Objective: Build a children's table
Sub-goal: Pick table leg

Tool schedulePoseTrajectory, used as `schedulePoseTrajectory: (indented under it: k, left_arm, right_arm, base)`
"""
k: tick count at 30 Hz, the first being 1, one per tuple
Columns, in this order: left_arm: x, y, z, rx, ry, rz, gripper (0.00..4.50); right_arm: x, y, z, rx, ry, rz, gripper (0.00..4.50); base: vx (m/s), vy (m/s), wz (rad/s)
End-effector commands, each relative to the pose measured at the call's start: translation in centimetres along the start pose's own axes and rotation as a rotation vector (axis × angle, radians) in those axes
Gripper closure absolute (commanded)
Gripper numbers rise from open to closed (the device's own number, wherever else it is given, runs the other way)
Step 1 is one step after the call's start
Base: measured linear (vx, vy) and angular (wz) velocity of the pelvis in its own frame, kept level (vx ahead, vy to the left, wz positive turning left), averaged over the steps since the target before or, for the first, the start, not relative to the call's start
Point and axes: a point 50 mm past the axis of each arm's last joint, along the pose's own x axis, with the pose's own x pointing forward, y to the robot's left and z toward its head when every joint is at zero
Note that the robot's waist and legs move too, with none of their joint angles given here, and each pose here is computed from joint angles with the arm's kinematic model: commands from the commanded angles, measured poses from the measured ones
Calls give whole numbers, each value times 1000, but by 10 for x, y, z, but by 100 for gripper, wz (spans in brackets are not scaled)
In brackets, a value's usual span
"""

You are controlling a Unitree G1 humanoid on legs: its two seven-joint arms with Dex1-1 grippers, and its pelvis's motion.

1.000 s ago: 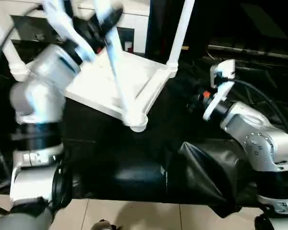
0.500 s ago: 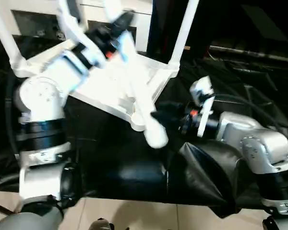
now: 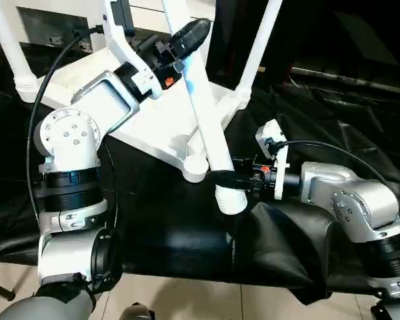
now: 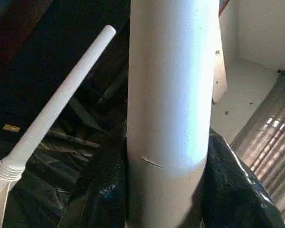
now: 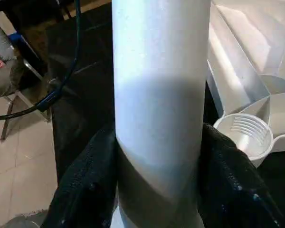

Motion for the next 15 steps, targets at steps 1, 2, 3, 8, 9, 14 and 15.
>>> schedulePoseTrajectory:
  k: [1, 2, 3, 8, 9, 14, 15]
  left_arm:
    - [2, -10, 3, 6, -12, -48, 289]
    - [2, -10, 3, 5, -13, -48, 289]
    - [2, -10, 3, 6, -13, -48, 289]
    - [1, -9, 3, 21, -26, -36, 289]
    - [2, -6, 3, 27, -26, -11, 289]
    - [2, 5, -14, 65, 51, 89, 217]
    - [2, 8, -23, 120, 91, 144, 206]
  right_arm:
    - [-3, -5, -5, 14, 42, -33, 259]
    - [-3, -5, -6, 17, 42, -33, 259]
    - [-2, -5, -6, 17, 42, -34, 259]
    - [4, -6, -6, 3, 12, -71, 259]
    - [4, -7, -6, -2, 4, -79, 259]
    - [11, -14, 0, -69, -62, -218, 259]
    - [13, -16, 2, -77, -79, -249, 259]
  base:
    - [0, 0, 0]
    - [0, 0, 0]
    - [0, 0, 0]
    - [0, 0, 0]
    - [0, 0, 0]
    - [0, 0, 0]
    - [0, 0, 0]
